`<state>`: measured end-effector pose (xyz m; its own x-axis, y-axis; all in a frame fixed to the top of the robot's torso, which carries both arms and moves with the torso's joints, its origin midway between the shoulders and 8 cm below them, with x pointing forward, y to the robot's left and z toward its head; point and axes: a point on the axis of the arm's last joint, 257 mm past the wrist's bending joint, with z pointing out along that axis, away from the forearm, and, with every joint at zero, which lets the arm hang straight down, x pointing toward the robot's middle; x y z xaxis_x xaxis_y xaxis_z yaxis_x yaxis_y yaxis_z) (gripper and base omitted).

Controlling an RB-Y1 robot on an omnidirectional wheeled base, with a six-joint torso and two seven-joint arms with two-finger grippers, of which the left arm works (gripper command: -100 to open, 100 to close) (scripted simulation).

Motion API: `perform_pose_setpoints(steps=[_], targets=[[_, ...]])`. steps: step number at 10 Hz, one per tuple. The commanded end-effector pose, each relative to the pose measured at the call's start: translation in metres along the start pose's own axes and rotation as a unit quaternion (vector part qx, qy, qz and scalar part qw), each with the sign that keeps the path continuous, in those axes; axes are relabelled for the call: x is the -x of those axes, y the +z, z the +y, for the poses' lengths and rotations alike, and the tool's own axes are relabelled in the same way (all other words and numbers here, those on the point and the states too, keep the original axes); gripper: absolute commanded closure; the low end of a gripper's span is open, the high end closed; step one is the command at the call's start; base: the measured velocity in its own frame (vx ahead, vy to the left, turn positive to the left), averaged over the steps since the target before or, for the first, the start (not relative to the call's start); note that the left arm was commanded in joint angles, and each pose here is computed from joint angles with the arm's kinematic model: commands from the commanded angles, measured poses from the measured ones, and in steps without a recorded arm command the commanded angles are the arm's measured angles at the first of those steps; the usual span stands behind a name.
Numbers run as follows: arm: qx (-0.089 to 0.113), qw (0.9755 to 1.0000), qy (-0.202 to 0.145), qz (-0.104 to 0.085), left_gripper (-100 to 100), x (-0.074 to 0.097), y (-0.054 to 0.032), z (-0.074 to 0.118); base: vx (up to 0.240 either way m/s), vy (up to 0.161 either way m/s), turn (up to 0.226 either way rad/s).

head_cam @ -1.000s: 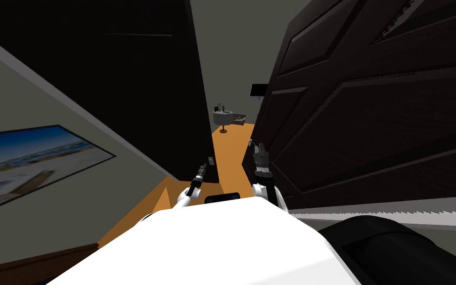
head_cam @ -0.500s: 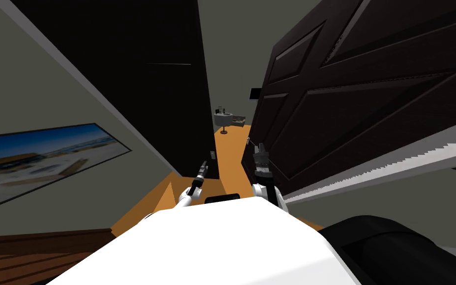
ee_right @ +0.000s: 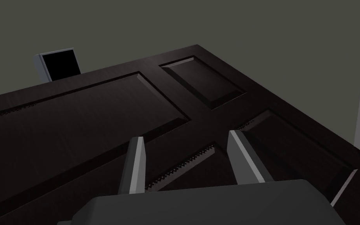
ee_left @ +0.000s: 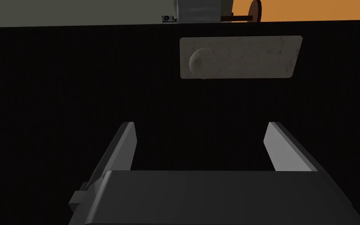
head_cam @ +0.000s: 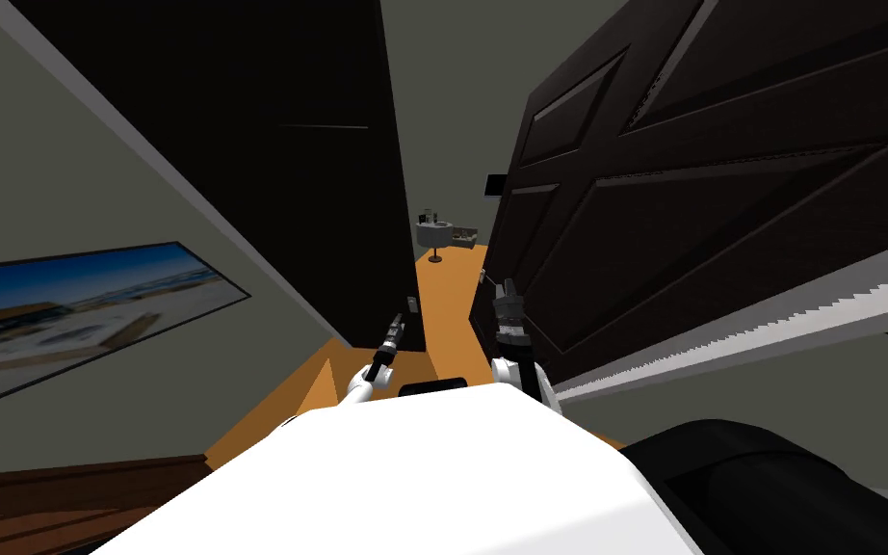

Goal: Push the door open

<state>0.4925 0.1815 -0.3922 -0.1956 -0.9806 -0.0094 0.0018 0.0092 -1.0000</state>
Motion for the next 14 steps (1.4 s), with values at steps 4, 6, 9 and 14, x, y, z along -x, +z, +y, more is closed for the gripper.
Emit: perform_pose_setpoints(steps=[4, 6, 9, 14], targets=[[-0.002, 1.0, 0.001, -0.006, -100, 0.0039, -0.0009, -0.0006, 0.206, -0.03, -0.028], [-0.003, 1.0, 0.0, -0.008, -100, 0.0031, -0.0011, -0.0007, 0.176, -0.046, -0.026], [-0.003, 1.0, -0.001, -0.009, 100, 0.0026, -0.0011, -0.0007, 0.085, -0.013, -0.004], [-0.003, 1.0, -0.001, -0.009, 100, 0.0026, -0.0011, -0.0007, -0.013, 0.002, -0.003]])
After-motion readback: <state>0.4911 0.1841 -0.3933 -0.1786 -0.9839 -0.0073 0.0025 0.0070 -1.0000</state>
